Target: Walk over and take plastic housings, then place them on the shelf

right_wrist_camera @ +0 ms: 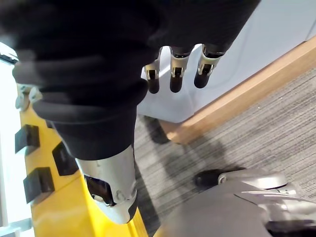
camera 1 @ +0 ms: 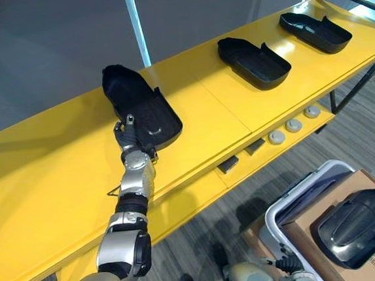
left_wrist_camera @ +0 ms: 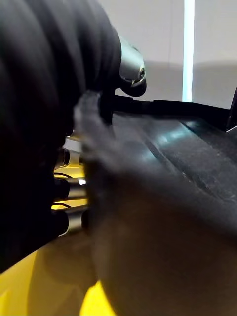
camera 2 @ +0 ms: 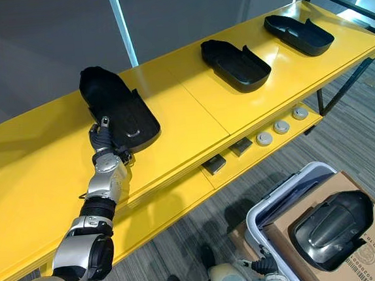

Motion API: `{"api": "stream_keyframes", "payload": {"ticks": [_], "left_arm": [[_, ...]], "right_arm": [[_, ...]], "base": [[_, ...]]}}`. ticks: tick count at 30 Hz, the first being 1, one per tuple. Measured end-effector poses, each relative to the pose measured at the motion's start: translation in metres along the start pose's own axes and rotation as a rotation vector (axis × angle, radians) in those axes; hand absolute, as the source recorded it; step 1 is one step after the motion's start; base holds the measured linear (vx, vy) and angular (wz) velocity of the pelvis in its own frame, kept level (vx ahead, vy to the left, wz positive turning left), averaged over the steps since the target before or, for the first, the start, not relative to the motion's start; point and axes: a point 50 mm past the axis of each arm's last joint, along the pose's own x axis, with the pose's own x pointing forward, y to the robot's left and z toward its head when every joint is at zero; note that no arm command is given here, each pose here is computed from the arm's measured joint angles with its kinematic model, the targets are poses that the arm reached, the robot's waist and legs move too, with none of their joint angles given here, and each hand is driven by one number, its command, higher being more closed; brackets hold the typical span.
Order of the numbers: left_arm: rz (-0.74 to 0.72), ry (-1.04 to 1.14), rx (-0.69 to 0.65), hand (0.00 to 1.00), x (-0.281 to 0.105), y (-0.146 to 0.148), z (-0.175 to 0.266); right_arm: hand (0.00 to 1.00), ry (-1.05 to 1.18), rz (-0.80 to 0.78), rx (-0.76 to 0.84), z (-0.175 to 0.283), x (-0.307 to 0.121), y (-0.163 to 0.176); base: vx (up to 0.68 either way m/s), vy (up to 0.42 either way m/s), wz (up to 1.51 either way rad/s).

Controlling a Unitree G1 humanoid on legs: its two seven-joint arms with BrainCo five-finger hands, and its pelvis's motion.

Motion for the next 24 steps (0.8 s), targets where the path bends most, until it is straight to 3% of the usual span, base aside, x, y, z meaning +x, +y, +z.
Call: {"api": "stream_keyframes", "payload": {"ticks": [16,24], "left_arm": [[-0.063,-0.033,0.009,0.0,-0.028,0.012,-0.019],[-0.05,-0.126,0.113,0.0,-0.039,0.019,-0.017]], "right_arm": [[0.0,0.011,-0.003,-0.002,-0.001,0.0,-0.002],[0.0,0.022,-0.004,0.001,-0.005,-0.002,-0.002]], "base": [[-0.01,0.006,0.02],[-0.01,0.005,0.04]]}}
